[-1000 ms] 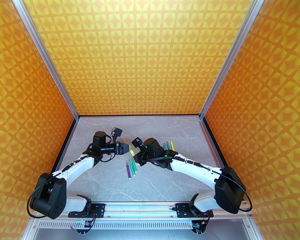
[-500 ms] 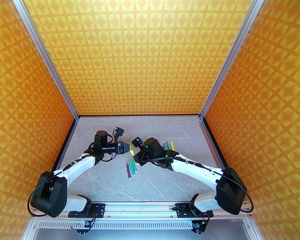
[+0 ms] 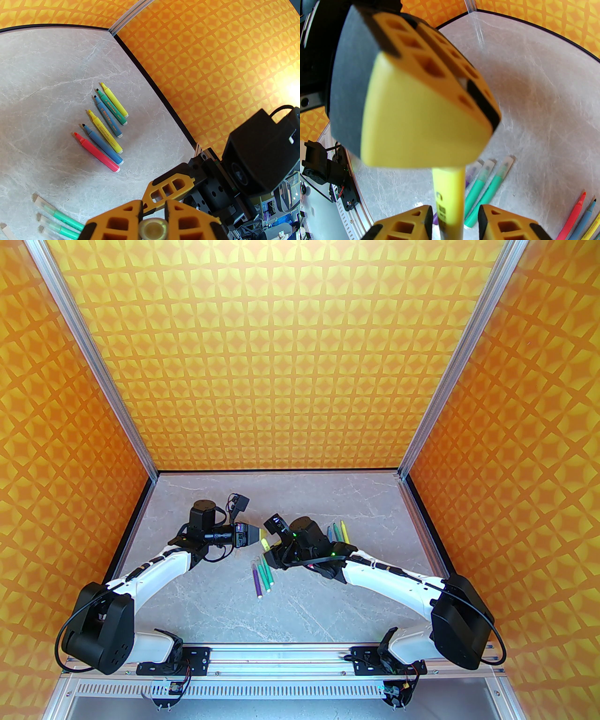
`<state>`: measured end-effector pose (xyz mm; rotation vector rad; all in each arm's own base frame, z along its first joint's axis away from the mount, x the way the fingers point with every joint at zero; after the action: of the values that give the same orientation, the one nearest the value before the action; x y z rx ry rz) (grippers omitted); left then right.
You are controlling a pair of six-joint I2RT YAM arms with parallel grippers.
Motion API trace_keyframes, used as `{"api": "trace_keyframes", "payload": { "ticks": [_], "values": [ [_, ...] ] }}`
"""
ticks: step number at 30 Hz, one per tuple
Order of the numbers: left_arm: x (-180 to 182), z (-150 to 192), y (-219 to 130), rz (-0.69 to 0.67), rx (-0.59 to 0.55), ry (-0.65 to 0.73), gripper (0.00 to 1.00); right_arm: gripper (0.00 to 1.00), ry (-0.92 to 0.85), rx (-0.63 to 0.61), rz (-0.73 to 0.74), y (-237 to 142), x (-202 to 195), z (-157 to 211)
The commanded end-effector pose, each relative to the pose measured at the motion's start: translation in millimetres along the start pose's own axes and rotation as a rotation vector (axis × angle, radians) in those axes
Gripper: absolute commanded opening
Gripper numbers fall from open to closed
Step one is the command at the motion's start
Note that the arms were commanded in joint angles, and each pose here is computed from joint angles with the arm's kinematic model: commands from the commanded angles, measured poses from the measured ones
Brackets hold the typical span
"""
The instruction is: Open the pen caps
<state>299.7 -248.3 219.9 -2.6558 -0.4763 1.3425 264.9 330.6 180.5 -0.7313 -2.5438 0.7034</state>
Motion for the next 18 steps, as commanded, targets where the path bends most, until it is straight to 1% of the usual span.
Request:
{"api": "trace_keyframes", "payload": {
  "ticks": [1, 4, 9, 12, 14, 18],
  "values": [
    [-16, -5, -1, 0.038, 0.009, 0.011, 0.02, 0.35, -0.003, -0.027, -0.004, 6, -1, -4],
    [-18, -5, -2, 0.045, 0.011, 0.01, 0.01, 0.31, -0.004, -0.026, -0.005, 9, -2, -4],
    [-19, -7, -2, 0.046, 0.011, 0.015, 0.0, 0.11, -0.005, -0.017, 0.0, 8, -3, 0],
    [-18, -13, -3, 0.037, 0.0, 0.017, 0.0, 0.03, -0.006, -0.009, 0.004, 4, -3, 7],
    [-14, -19, -5, 0.022, -0.018, 0.007, 0.0, 0.0, -0.007, -0.002, 0.005, 1, -3, 14],
    [-4, -35, -14, -0.015, -0.074, -0.018, 0.0, 0.0, 0.0, 0.022, 0.008, -4, -4, 34]
  ]
}}
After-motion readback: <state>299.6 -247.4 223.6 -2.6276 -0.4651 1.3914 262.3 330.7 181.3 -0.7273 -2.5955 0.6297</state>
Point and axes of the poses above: each hand's point on the last joint's axis, 136 mm out from that joint toward the fingers, its own y axis out along the fingers, its own x axis along the line the jaws close on, z = x × y, the point moved 1 cm from there along -y, back along the fingers, and after that the axes turned 3 degrees about -y, right-handed, at the moved point
